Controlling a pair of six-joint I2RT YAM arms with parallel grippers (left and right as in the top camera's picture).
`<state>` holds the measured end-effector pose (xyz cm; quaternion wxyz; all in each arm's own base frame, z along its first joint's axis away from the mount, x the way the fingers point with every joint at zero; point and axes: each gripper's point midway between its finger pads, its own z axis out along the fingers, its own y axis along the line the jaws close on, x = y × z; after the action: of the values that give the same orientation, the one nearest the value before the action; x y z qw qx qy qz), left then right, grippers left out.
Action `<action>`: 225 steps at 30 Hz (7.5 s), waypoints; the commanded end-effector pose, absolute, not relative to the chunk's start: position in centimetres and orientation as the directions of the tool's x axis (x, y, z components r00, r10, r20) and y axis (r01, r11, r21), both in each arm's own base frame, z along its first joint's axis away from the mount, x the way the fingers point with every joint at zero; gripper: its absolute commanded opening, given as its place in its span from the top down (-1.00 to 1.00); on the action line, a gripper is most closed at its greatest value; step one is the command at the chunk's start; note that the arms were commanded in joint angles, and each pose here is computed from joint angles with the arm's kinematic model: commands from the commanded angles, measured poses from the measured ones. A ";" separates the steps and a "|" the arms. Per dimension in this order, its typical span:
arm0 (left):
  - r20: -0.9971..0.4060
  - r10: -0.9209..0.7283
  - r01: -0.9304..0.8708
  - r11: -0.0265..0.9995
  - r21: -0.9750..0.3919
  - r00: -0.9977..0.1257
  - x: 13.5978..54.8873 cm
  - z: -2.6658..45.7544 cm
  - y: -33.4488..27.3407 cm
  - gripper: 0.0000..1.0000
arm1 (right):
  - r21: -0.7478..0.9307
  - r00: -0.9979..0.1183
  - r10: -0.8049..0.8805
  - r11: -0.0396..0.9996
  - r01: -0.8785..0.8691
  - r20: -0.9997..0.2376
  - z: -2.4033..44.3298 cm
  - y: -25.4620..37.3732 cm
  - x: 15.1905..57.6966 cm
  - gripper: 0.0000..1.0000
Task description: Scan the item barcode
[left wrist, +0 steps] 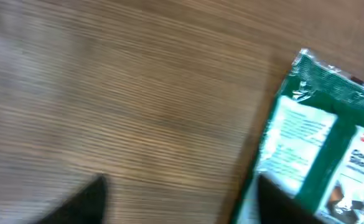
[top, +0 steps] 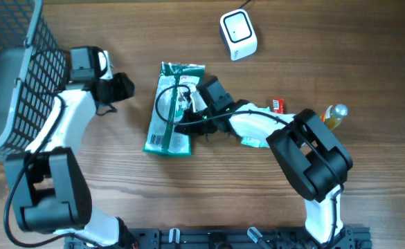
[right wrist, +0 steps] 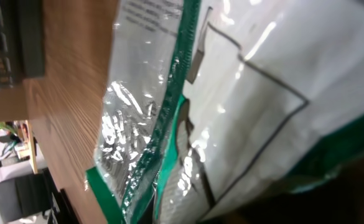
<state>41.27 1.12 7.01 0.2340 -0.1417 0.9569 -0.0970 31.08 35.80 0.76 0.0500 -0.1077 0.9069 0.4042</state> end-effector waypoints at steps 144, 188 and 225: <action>-0.441 -0.330 -0.243 0.939 -0.244 -0.835 41.6 7.7 2.3 -1.00 | 0.388 -0.971 -0.223 0.890 -0.237 -0.082 13.6 26.6 36.1 0.89; -0.440 -0.330 -0.243 0.939 -0.244 -0.835 41.6 7.7 2.3 -1.00 | 0.146 -0.978 -0.190 0.969 -0.201 -0.086 8.7 24.4 35.7 -0.05; -0.440 -0.330 -0.243 0.939 -0.244 -0.835 41.6 7.7 2.3 -1.00 | 0.184 -0.867 -0.058 0.968 -0.169 -0.495 12.0 25.0 46.7 -0.99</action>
<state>41.22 1.78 7.00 0.2341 -0.1485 0.9561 -0.0949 46.72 24.99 12.98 0.2555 -0.0598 0.9573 0.1212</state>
